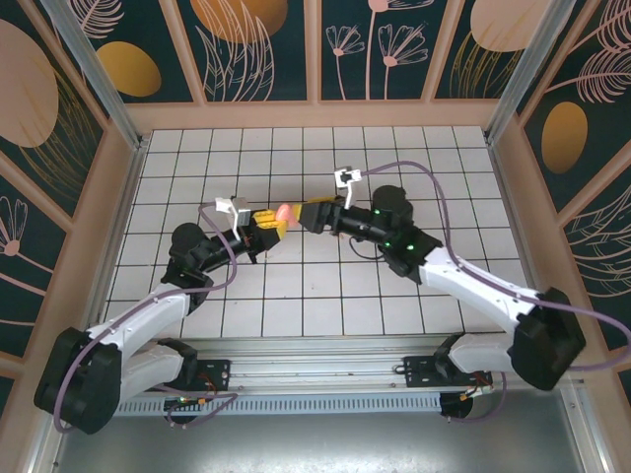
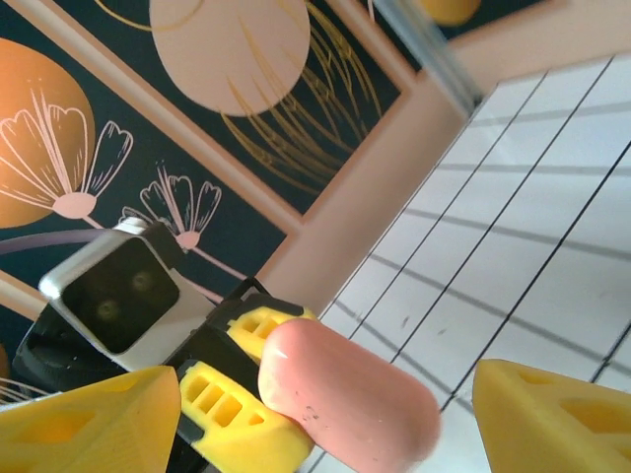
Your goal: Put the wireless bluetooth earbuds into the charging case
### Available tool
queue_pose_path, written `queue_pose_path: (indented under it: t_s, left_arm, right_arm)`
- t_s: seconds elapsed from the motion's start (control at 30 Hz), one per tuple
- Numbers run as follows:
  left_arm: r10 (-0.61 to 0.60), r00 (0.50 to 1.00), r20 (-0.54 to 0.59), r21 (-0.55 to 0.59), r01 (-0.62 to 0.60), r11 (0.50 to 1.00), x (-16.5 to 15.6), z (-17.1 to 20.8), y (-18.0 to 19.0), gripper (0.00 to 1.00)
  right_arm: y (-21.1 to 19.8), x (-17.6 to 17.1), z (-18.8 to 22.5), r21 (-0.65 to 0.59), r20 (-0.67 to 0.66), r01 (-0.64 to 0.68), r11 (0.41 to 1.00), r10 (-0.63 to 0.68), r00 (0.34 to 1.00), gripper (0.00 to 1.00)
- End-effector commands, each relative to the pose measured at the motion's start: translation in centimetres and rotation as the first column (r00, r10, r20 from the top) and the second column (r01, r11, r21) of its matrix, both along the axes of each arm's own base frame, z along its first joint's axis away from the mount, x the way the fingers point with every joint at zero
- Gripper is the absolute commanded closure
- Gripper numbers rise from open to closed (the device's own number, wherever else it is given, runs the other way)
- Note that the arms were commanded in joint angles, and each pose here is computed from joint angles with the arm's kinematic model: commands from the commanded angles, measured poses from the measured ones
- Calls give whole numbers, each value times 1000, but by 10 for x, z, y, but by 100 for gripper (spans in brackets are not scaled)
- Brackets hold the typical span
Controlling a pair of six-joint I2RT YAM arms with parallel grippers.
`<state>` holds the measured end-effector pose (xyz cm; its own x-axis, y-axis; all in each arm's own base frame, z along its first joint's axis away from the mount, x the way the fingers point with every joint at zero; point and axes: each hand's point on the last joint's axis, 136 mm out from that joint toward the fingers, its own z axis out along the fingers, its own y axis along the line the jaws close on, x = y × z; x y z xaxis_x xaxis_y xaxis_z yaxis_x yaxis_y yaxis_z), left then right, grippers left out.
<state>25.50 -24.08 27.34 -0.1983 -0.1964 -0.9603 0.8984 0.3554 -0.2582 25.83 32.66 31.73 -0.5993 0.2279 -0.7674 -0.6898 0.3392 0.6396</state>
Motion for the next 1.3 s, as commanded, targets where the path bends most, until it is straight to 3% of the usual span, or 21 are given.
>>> queue_pose_path:
  t_s: [0.0,0.23,0.43,0.8,1.27]
  left_arm:
    - [-135,987,87,-58,140,988,-19,31,-10,80]
    - [-240,959,152,-56,251,966,-38,45,-15,79]
    - [-272,942,197,-35,284,958,-51,49,-20,79]
    - [-289,932,221,-17,300,954,-58,56,-23,79]
    - [-285,932,224,-14,296,955,-60,58,-23,79]
  right_arm:
    - [-23,-5,15,-34,204,27,999,-20,979,23]
    - [-43,-34,20,-195,497,-84,977,172,851,31]
    - [-40,-54,22,-302,592,-212,930,357,723,31]
    - [-13,-68,13,-348,523,-472,810,585,620,42]
    - [-5,-73,10,-342,499,-558,756,650,573,59]
